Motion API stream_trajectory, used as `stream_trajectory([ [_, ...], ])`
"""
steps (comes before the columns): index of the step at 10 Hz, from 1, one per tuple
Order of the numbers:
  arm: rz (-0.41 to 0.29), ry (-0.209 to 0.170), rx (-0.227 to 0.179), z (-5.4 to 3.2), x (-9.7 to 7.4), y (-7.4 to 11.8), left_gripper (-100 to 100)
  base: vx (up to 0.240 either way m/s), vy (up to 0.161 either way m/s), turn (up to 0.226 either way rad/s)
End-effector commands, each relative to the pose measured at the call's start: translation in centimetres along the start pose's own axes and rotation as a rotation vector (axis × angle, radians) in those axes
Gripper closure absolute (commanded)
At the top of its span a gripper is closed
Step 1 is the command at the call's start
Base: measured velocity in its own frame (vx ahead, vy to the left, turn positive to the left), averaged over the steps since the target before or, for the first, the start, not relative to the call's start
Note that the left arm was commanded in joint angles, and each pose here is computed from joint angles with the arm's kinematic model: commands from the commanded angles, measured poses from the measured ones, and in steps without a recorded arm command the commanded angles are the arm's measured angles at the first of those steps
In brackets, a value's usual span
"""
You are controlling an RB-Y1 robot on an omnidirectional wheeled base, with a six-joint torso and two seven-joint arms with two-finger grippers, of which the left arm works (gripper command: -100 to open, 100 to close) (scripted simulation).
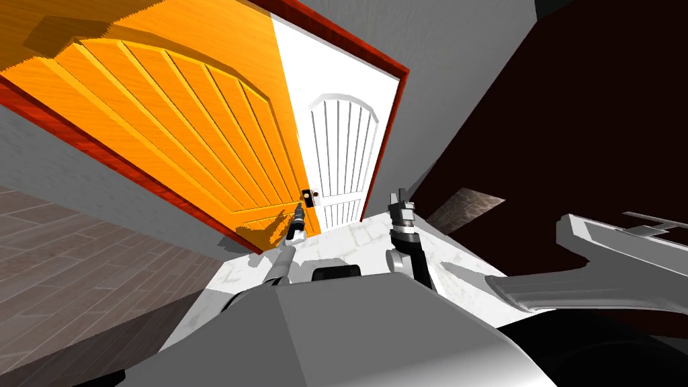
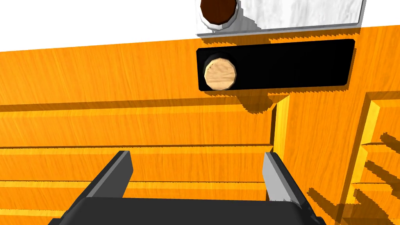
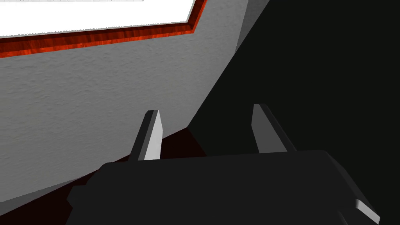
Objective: Push the door open
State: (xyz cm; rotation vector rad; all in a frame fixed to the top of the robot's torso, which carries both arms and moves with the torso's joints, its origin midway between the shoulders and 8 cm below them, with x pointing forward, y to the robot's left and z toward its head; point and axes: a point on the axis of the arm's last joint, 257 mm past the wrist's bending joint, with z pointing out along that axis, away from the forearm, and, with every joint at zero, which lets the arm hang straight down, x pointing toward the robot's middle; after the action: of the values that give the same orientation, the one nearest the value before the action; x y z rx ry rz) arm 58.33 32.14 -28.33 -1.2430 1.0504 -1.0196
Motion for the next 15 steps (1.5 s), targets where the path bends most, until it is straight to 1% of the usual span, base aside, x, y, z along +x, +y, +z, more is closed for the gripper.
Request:
stream_trajectory([
  [1, -0.020, 0.006, -0.015, 0.00, 1.0, 0.5, -100, 0.207, -0.039, 0.209],
  [3, -0.044, 0.015, -0.030, -0.12, 2.4, 0.9, -100, 0.193, -0.066, 0.178],
  [4, -0.035, 0.012, -0.026, -0.07, 1.9, 0.9, -100, 0.092, -0.032, 0.030],
  [5, -0.030, 0.010, -0.033, -0.09, 1.7, 1.1, -100, -0.106, 0.030, -0.109],
  [7, -0.023, 0.008, -0.039, -0.13, 1.4, 1.4, -100, -0.191, 0.053, -0.070],
  [12, 0.004, 0.000, -0.064, -0.29, 0.3, 2.2, -100, -0.247, 0.061, -0.107],
  [13, 0.012, -0.003, -0.073, -0.36, 0.0, 2.5, -100, -0.252, 0.054, -0.141],
  [15, 0.033, -0.008, -0.097, -0.59, -0.8, 3.2, -100, -0.220, 0.067, -0.244],
])
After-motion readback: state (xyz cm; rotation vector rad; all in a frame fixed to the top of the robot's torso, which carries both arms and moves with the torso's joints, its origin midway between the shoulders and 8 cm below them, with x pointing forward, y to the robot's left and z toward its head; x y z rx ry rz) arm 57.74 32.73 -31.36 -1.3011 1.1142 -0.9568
